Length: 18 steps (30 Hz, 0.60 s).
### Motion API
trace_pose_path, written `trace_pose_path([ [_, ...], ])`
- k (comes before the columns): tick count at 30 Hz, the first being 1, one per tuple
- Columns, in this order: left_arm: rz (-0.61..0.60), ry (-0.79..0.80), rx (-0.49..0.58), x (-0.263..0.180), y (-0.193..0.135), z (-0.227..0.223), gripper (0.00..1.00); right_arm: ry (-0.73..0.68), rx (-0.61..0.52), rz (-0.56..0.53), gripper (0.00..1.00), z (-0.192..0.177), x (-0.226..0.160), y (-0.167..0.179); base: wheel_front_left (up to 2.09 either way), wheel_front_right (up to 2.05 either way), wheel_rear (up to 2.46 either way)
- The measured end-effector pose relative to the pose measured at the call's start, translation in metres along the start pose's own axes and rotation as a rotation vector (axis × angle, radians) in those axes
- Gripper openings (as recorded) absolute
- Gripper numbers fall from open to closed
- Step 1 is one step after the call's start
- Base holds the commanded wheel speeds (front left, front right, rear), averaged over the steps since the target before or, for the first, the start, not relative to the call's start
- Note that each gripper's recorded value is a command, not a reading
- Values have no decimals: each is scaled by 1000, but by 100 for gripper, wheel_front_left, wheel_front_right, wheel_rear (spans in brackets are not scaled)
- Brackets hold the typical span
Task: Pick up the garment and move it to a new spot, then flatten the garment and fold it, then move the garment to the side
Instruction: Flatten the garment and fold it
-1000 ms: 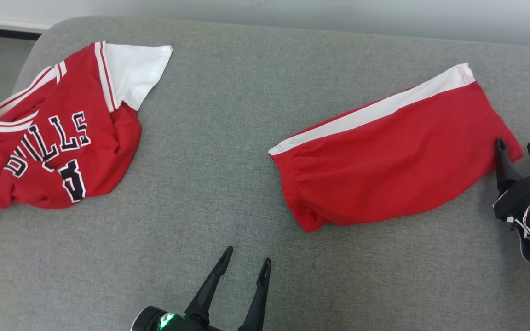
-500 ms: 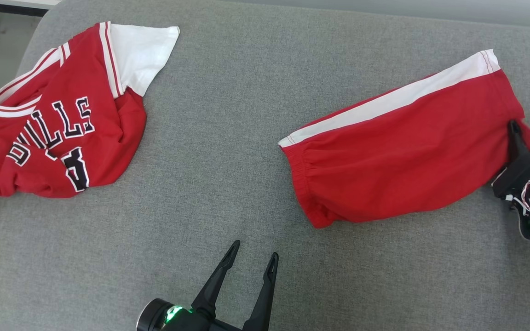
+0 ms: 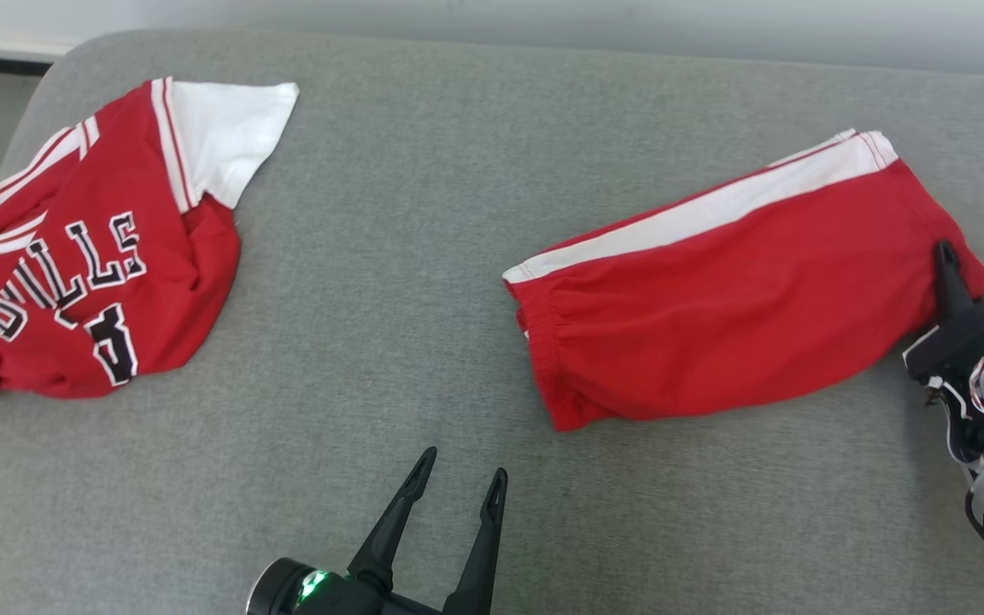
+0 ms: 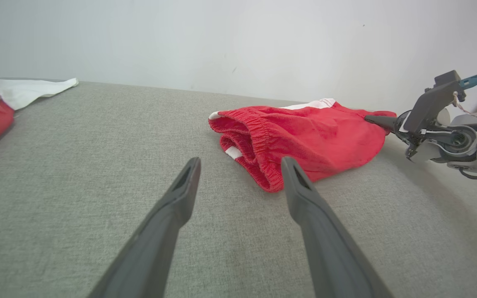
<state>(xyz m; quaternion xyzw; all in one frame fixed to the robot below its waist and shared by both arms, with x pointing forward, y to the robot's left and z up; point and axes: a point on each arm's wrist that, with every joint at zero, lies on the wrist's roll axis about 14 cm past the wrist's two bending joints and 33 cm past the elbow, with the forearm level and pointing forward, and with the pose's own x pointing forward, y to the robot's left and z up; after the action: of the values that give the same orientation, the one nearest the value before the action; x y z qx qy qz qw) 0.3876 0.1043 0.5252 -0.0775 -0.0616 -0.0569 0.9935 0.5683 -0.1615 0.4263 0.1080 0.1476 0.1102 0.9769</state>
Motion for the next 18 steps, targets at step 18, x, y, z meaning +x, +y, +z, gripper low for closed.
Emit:
trace_pose_path([
  [18,-92,-48,-30,-4,-30,16,100,-86,44,-180,0,0,-94,-62,0,0,0],
])
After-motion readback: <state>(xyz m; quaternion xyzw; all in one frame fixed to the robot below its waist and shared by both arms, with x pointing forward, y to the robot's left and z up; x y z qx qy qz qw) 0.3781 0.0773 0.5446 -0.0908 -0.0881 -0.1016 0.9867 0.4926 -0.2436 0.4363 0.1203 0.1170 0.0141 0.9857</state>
